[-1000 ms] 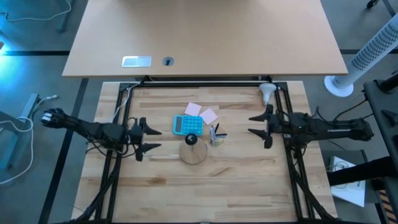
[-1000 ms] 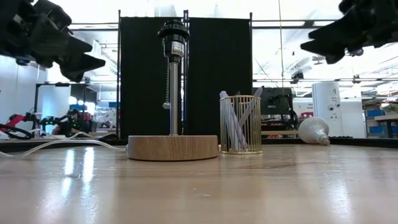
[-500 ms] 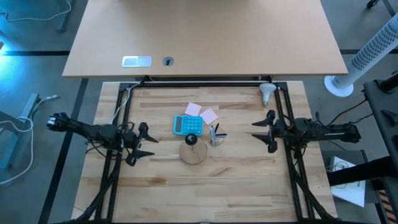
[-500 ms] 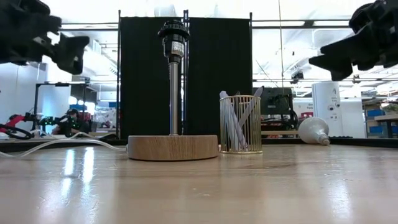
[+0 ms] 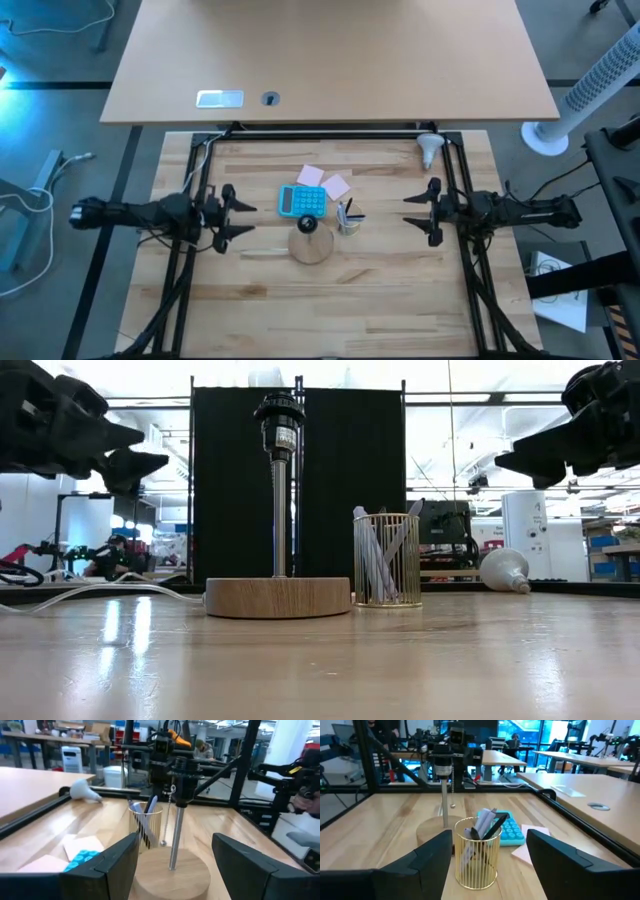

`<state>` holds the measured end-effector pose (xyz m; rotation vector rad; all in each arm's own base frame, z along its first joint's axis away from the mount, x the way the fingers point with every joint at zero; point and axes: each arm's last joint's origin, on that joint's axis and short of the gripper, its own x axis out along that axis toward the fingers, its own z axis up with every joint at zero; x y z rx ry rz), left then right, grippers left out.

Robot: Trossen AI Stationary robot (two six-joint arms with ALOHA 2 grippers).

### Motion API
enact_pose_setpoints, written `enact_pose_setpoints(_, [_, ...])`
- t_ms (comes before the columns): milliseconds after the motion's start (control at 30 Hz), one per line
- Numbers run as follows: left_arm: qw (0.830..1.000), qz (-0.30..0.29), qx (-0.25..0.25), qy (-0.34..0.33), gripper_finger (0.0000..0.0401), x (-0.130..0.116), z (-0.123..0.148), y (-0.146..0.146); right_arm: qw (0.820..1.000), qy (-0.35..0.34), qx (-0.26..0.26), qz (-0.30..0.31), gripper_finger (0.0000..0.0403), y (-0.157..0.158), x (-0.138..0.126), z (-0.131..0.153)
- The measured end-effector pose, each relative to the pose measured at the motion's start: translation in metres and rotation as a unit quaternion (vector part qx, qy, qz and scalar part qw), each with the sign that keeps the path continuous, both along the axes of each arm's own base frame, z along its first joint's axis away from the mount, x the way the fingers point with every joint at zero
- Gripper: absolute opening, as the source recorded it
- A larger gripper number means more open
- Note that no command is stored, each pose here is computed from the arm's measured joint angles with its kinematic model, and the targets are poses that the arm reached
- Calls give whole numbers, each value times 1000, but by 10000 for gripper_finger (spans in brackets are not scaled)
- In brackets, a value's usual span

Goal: Screw lightbulb
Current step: Return to Home Position

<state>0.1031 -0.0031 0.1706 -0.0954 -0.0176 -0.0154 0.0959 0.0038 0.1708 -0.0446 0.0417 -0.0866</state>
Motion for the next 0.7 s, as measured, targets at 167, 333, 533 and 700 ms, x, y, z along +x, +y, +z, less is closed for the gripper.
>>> enact_pose_setpoints(167, [998, -50, -23, -6, 243, -7, 2, 5, 1000, 2, -17, 0, 256, 0, 0, 0])
enact_pose_setpoints(333, [995, -96, -11, -8, 243, -8, 3, 3, 1000, 2, -25, 0, 259, 0, 0, 0])
enact_pose_setpoints(533, [995, -97, -28, -6, 243, -7, 3, 3, 1000, 0, -3, -1, 251, 0, 0, 0])
enact_pose_setpoints(700, [994, -97, -52, 6, 243, -6, 1, 4, 1000, 9, 12, -1, 242, 0, 1, -2])
